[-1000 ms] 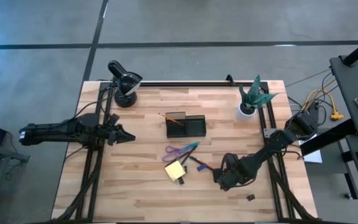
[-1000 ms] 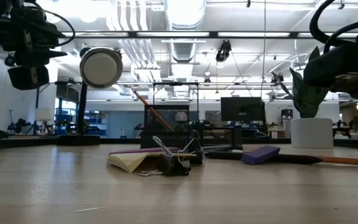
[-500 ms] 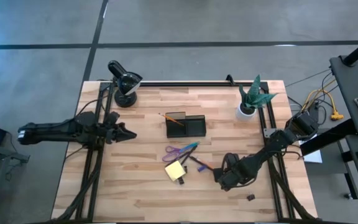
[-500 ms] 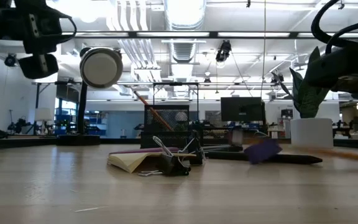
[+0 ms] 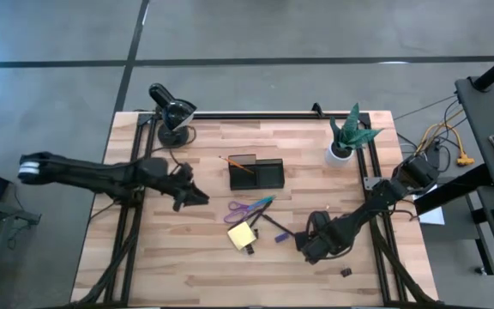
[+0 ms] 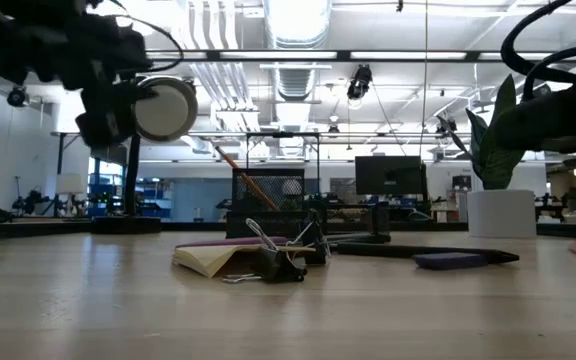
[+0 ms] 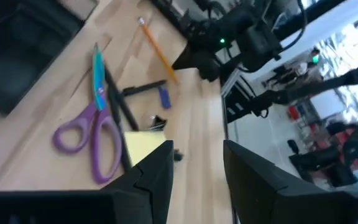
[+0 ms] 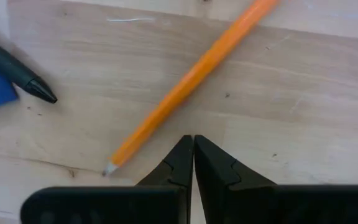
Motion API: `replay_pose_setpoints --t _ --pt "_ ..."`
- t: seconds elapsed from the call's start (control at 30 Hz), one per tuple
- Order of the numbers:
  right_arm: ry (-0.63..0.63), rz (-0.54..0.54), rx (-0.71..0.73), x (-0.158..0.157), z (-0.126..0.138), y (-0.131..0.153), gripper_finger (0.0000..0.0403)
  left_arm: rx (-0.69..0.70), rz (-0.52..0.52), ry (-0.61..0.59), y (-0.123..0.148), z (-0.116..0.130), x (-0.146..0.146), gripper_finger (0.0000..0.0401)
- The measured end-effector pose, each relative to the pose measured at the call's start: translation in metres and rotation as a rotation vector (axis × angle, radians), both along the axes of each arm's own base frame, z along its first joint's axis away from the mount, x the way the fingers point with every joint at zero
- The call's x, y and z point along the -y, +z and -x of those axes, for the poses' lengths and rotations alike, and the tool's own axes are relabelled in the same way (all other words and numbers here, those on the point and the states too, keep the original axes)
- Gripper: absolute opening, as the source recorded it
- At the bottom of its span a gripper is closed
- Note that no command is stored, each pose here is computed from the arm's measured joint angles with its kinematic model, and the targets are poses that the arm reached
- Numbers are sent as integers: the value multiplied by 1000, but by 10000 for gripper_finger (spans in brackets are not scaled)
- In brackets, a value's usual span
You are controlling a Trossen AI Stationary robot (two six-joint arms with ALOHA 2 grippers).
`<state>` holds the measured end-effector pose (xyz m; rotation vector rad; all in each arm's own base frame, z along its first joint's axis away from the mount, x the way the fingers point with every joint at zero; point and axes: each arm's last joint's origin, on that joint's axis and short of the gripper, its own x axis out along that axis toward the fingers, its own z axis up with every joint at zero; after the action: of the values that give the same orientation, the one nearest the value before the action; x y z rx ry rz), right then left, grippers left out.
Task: Pick and place office supplies into organizer
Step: Put the orange pencil into the black desk organizer
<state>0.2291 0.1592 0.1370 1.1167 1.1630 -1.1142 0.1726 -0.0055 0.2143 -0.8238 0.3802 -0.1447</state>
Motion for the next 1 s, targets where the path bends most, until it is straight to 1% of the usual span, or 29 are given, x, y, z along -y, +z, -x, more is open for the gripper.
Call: replay_pose_setpoints --t 0.07,0.17,0.3,0.4,0.67,0.73,0.9,0.97,1.0 --pt "19 29 -25 1 1 4 8 -3 -16 -16 4 -10 0 122" --pt "-12 80 -119 6 8 9 8 -50 -21 -28 0 -21 1 122" --pt "-49 175 -251 16 22 13 8 -44 -36 -45 4 -32 2 122" --pt "-55 189 -274 25 22 9 8 -60 -35 -50 2 -34 3 122" --pt "-25 242 -141 48 1 1 8 -33 -34 -53 7 -30 4 122" --pt "39 248 -85 53 -8 0 8 -18 -36 -53 9 -29 4 122" --pt "286 228 131 54 -37 1 8 -10 -36 -52 11 -27 4 122" --pt "339 224 198 52 -45 4 8 -10 -36 -52 11 -27 4 122" --pt "343 222 206 51 -46 5 8 -4 -36 -52 11 -27 4 122"
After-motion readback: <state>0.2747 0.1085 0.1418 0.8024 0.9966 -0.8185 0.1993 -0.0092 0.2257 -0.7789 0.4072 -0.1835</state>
